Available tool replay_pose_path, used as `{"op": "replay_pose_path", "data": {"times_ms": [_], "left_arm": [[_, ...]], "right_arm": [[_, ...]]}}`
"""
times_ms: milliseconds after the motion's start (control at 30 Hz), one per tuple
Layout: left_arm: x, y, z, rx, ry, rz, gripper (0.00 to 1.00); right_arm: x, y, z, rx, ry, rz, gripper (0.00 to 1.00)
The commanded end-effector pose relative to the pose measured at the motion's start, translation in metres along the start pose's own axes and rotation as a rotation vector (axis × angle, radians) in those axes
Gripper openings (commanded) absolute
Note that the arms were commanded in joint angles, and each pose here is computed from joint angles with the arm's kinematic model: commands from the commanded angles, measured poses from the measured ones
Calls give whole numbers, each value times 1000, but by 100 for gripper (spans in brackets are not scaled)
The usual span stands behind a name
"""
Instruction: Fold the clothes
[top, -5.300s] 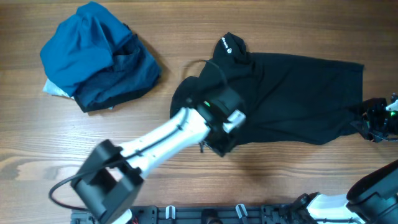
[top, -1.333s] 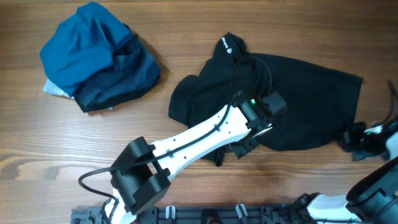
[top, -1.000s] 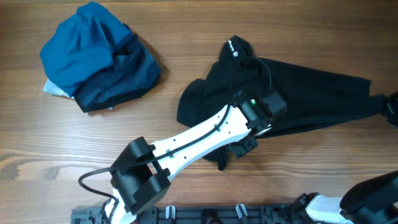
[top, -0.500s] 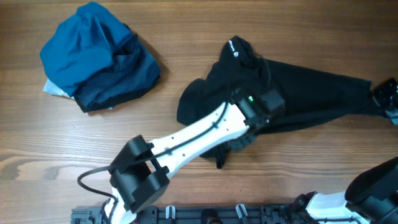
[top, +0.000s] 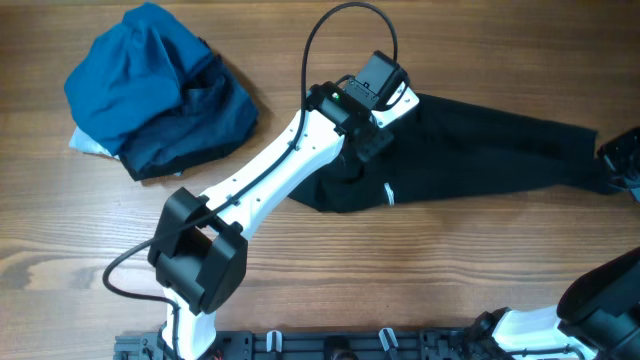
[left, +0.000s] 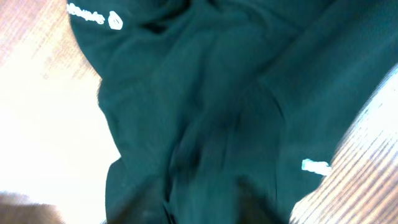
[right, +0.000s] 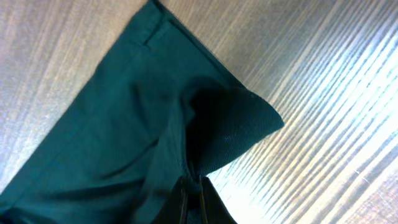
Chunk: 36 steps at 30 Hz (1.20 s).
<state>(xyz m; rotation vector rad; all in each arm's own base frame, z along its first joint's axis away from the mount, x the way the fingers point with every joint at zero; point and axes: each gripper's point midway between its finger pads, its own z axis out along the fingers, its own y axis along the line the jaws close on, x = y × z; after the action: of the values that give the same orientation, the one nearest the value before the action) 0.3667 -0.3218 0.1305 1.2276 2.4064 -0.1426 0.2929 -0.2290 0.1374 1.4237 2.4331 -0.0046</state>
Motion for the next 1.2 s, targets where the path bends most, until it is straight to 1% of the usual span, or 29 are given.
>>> {"op": "replay_pose_path", "data": {"times_ms": [0,67,167,233,267,300,367,400,500,567,600,667,700,733,767,833,900,1033,1167], "left_arm": [[21,-4,12,32,91,-78,100],[38,-7,9,43,162,-107,100],[65,-15,5,58,276,-192,100],[82,-26,7,101,335,-214,100],[88,-30,10,121,356,-221,99],[98,-35,16,140,383,-225,96],[118,-40,26,142,438,-254,92],[128,-43,32,139,459,-276,92],[141,-52,48,166,459,-316,91],[142,-53,55,170,441,-316,84],[141,-53,59,169,424,-316,78],[135,-54,68,173,378,-327,58],[132,-56,68,193,367,-332,29],[133,-58,68,199,373,-334,8],[139,-56,65,184,398,-333,4],[161,-39,59,103,481,-337,4],[175,-23,54,80,527,-376,4],[174,-13,55,107,507,-431,4],[175,-11,55,108,505,-437,4]], "right_arm": [[-7,-5,-1,40,-19,-5,4],[-8,-11,-2,73,-29,-13,4],[-7,-13,-2,81,-25,-13,4],[-6,-13,-2,82,-21,-16,4],[-6,-13,-2,83,-20,-16,4],[-6,-13,-2,84,-19,-16,4],[-4,-14,-2,86,-14,-16,4],[-3,-14,-2,88,-8,-16,4],[-2,-15,-2,89,-5,-16,4],[-2,-15,-2,90,-2,-15,4],[-1,-15,-2,90,-1,-15,4],[-1,-15,-2,91,0,-15,4],[-1,-16,-2,95,0,-16,5],[-2,-19,-2,116,-6,-17,5],[-3,-24,-3,144,-15,-16,5],[-7,-34,-5,197,-36,-14,5],[-8,-44,-7,252,-45,-15,5],[3,-51,-8,281,4,-48,5],[6,-48,-8,263,18,-48,6]]}}
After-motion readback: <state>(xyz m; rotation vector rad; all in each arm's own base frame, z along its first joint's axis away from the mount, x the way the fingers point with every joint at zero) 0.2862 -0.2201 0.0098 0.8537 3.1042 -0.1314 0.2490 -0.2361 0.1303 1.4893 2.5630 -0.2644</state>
